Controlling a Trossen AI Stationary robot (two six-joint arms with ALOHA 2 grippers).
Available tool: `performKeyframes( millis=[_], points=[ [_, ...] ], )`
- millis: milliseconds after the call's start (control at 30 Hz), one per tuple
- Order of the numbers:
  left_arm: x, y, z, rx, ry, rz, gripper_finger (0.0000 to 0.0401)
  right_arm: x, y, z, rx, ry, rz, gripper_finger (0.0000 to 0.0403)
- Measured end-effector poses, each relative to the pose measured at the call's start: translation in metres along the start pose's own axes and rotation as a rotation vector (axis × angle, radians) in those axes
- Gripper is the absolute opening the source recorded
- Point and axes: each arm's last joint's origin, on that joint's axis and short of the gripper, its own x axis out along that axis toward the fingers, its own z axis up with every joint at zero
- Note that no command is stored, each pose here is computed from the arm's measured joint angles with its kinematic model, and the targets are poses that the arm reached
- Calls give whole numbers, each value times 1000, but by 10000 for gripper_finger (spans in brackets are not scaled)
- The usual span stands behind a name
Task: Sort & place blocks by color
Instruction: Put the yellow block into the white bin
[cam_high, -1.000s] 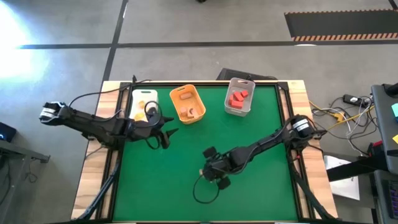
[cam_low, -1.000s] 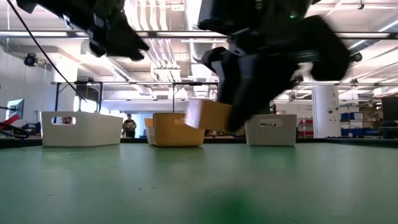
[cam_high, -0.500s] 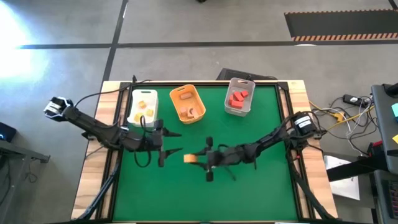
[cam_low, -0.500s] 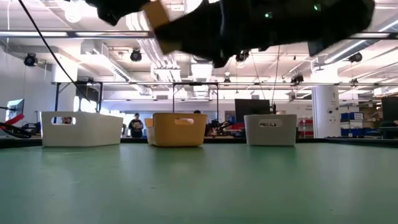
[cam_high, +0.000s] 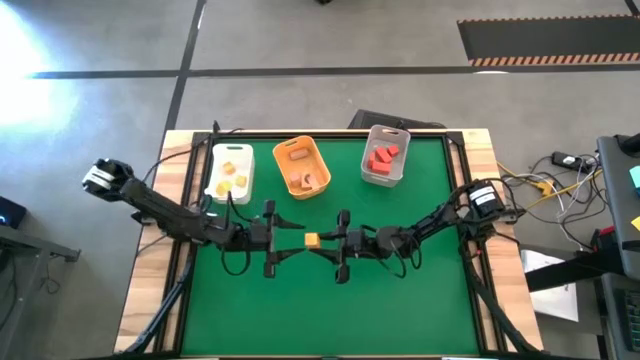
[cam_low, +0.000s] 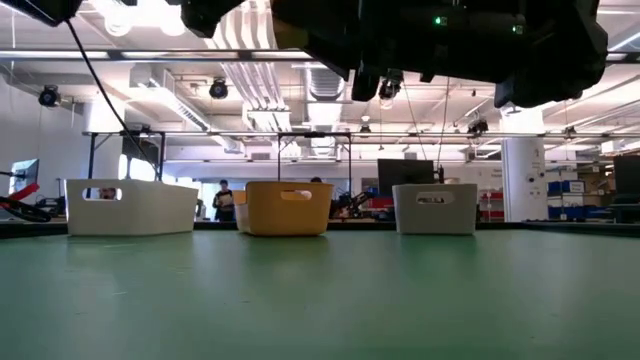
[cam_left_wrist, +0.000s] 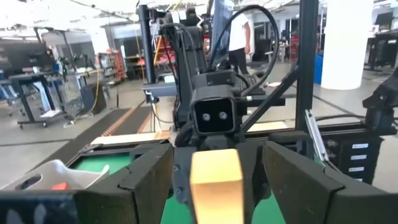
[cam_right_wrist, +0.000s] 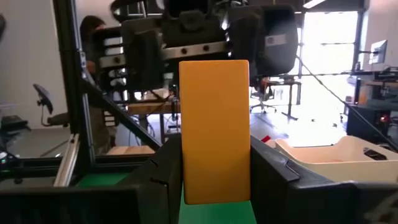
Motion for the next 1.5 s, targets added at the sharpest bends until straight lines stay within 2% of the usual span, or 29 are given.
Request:
performKeyframes(
  millis=[200,700,833,1033,1233,1300,1400,1500],
  points=[
    [13,-8,-13,3,-35,-40,230,0,0,0,-2,4,-2,116],
    [28,-6,-31,10,-16,-8,228,3,1,2,-8,-7,0,116],
    [29,-6,-31,12,-16,-8,198,3,1,2,-11,-6,1,116],
    [28,-5,-30,0,-21,-4,116,3,1,0,-31,12,5,116],
    [28,-1,-32,-9,-5,28,116,3,1,-1,-13,32,-16,116],
    [29,1,-32,-19,-2,43,116,3,-1,1,26,38,-65,147],
    [28,7,-29,4,24,126,116,2,-4,6,54,79,-147,231],
    [23,15,-32,51,126,317,116,0,-7,15,37,170,-246,300]
  ],
)
